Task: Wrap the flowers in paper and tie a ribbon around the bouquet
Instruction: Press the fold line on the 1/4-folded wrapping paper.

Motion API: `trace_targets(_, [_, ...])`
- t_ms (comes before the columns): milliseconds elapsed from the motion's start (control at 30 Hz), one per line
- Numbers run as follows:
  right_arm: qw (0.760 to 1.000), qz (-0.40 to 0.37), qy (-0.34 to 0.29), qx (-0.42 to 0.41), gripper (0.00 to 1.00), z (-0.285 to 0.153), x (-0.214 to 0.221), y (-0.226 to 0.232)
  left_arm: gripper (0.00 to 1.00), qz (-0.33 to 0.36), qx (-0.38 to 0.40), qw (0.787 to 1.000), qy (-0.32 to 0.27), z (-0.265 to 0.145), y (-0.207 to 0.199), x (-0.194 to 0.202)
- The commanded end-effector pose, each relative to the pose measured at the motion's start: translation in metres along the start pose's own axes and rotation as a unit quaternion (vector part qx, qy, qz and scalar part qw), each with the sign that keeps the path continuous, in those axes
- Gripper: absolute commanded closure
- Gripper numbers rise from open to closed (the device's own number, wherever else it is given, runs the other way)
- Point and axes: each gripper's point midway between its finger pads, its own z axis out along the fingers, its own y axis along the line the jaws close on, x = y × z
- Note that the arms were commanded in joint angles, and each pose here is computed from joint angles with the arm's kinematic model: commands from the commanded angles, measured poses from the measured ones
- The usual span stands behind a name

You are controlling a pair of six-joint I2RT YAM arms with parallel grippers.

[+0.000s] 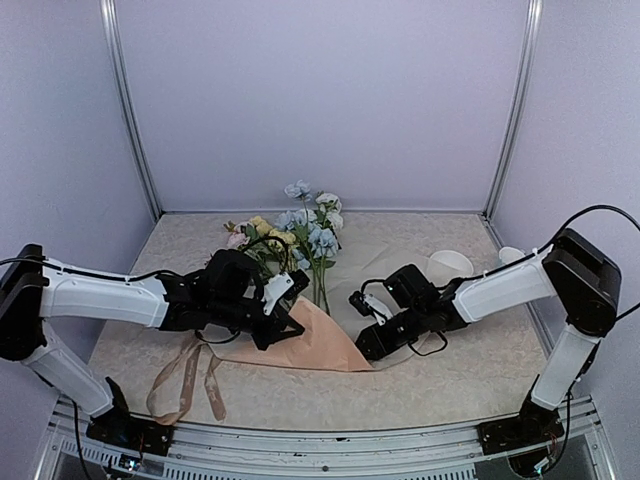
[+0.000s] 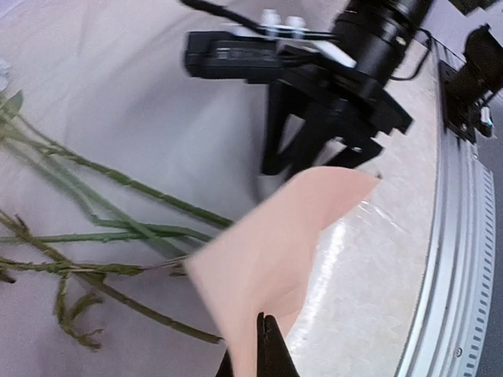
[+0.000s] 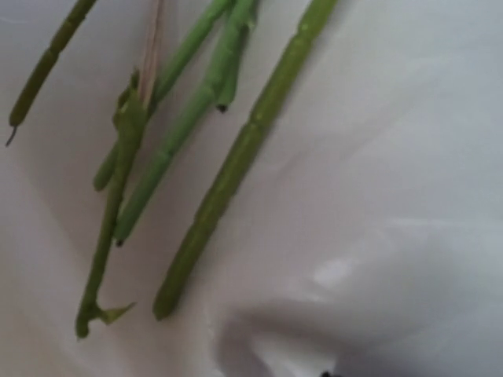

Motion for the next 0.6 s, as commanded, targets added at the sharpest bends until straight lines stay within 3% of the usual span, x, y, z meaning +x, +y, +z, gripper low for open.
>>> trace_targets(0, [0.997,0.043,0.064,0.024,0.63,0.003,0.049,-0.019,1.00,-0.033,-0.037,0.999,-0.010,0.005,0.036,-0.005])
trace_targets(367, [1.000,0.007,0.004,-0.002,0.57,-0.043,0.012,0.001,1.00,-0.054,-0.074,0.995,0.041,0.034,0.067,0.026])
trace_targets(567, [0.994,-0.050,-0.043,-0.091,0.42,-0.058,-0.012,0.038,1.00,-0.050,-0.068,0.995,0.044,0.039,0.067,0.030])
